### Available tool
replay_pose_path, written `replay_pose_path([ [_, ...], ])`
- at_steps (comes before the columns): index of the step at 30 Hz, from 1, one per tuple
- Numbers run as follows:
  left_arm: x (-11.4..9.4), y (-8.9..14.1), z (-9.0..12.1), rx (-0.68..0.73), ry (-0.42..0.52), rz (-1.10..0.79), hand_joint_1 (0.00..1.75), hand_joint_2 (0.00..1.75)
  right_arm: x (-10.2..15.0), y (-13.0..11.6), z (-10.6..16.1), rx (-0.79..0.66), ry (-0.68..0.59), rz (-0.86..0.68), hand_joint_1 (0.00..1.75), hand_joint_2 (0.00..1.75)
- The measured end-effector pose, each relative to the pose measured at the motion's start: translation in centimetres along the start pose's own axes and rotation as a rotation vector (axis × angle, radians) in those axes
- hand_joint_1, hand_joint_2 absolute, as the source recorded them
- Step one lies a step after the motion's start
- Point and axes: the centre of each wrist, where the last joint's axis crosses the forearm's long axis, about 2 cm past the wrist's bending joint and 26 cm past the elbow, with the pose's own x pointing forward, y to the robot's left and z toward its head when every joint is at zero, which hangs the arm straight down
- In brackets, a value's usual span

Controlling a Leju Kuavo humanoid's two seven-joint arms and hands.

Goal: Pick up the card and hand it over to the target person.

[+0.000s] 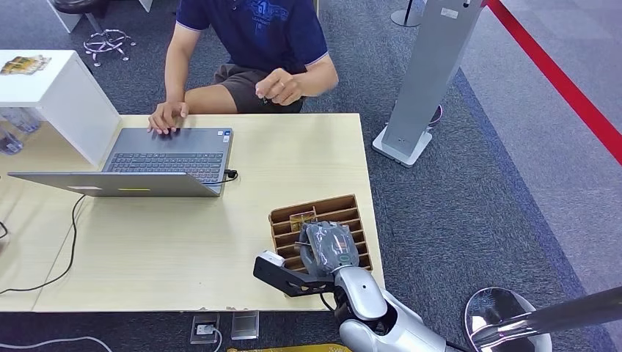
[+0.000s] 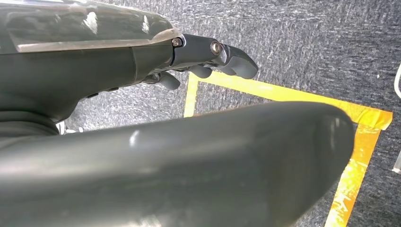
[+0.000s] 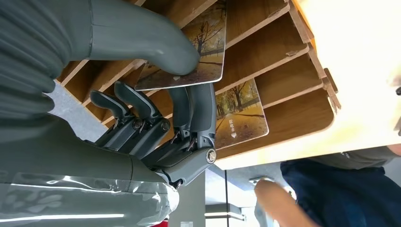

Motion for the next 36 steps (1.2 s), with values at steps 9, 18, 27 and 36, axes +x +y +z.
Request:
replay_pose_path([
  [9,0.0,0.0,0.0,-0.017,-0.011,-0.028,0.00,0.00,2.6,-8.5,-1.6,-0.300,-0.170,-0.030,1.75,1.75],
  [18,0.0,-0.1,0.0,-0.037,-0.023,-0.085,0.00,0.00,4.9,-9.8,-7.9,-0.289,-0.200,0.040,1.75,1.75],
  [27,0.5,0.5,0.0,-0.038,-0.030,-0.128,0.00,0.00,5.5,-5.4,-12.0,-0.181,-0.186,0.175,1.75,1.75],
  [36,0.0,-0.2,0.0,-0.026,-0.033,-0.075,0.00,0.00,6.7,-2.5,-12.4,-0.107,-0.233,0.241,1.75,1.75],
])
